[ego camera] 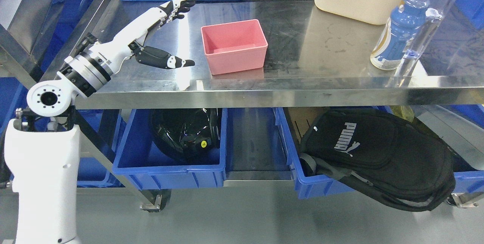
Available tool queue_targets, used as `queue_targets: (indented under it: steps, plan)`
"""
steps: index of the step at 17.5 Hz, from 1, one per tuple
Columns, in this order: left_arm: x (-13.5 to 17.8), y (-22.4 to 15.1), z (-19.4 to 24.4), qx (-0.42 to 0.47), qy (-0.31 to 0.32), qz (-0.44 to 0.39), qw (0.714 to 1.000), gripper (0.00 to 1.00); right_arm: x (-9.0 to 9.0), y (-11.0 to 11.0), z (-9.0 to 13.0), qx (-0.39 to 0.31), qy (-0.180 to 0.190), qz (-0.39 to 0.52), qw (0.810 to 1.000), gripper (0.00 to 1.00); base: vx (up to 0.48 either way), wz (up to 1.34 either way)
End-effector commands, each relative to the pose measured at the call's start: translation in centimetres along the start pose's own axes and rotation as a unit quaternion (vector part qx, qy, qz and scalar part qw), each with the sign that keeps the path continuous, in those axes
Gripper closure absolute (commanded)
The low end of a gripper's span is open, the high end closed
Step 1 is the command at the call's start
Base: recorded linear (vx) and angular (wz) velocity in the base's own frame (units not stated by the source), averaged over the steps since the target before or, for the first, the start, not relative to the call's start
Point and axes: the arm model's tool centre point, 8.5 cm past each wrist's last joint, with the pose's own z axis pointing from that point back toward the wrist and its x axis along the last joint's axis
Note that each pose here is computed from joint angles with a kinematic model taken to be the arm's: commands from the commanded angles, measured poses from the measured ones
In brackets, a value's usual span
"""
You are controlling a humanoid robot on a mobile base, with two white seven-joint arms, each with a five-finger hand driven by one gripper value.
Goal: Place storage box into left shelf container
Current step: 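Reach the left hand forward toward the pink box on the shelf, then hook the left hand fingers over the pink box rim and tilt it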
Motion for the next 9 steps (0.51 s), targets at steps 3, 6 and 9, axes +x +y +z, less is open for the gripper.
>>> queue_targets:
  steps: [3, 6, 9]
  plan:
    - [0.0, -6.7, -9.6, -0.138, 0.054, 0.003, 0.989, 0.05, 0.7, -1.1, 0.0, -0.009, -0.010, -0.003, 1.000, 0.00, 0.000, 0.00]
    - [0.4, -6.1, -10.9, -0.151, 0.063, -0.003, 0.987, 0.05, 0.6, -1.1, 0.0, -0.009, -0.009, -0.003, 1.000, 0.00, 0.000, 0.00]
    - [0.5, -5.3, -11.6, -0.157, 0.071, -0.007, 0.985, 0.05, 0.6, -1.1, 0.0, -0.009, -0.009, -0.003, 1.000, 0.00, 0.000, 0.00]
